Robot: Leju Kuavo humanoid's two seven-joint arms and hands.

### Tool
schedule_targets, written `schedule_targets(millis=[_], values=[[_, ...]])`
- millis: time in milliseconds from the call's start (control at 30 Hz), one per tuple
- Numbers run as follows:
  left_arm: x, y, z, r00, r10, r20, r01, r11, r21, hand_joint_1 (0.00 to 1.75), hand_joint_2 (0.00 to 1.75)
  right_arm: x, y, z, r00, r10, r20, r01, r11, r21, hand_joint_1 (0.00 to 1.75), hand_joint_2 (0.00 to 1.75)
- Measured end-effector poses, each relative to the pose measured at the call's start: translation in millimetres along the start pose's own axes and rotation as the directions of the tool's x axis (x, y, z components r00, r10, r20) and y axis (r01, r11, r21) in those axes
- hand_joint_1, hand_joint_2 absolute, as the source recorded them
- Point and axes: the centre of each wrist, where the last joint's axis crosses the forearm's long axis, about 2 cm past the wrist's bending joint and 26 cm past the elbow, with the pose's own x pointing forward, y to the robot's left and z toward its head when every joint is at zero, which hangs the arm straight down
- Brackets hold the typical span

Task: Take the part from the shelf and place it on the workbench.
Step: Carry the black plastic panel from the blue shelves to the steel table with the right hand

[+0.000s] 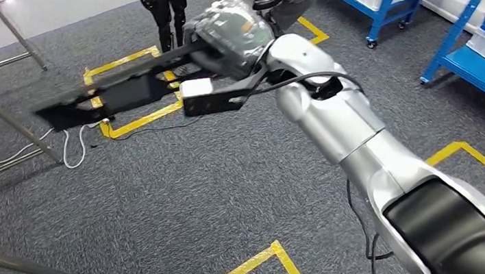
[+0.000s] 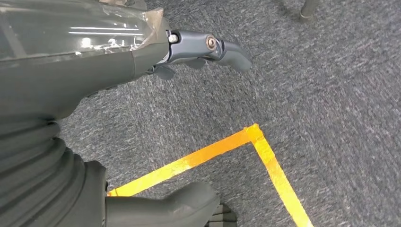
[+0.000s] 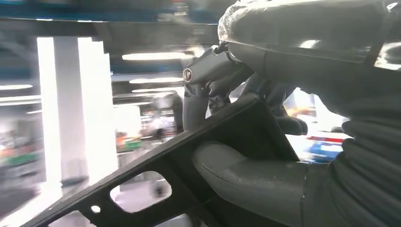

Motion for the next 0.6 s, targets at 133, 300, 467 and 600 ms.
schedule_targets(millis=[133,300,467,600], values=[[-2.0,2.7,0.2,1.000,0.000,-0.004,0.000,1.000,0.010,0.00,1.75,20.5,3.7,-10.4,0.998,-0.012,0.056,0.011,1.000,0.019,1.75,1.75],[-2.6,3.0,0.5,1.000,0.002,-0.004,-0.002,1.000,0.016,0.00,1.75,38.4,19.3,-12.5,0.986,-0.099,0.132,0.087,0.992,0.091,1.75,1.75],[-3.7,1.4,1.8,1.000,0.016,-0.002,-0.016,0.999,0.030,0.00,1.75,74.8,25.0,-22.5,0.961,-0.138,0.238,0.113,0.987,0.115,1.75,1.75],[-8.8,2.8,4.5,0.999,0.027,-0.021,-0.026,0.999,0.046,0.00,1.75,95.4,22.5,-29.1,0.947,-0.140,0.290,0.109,0.987,0.121,1.75,1.75]])
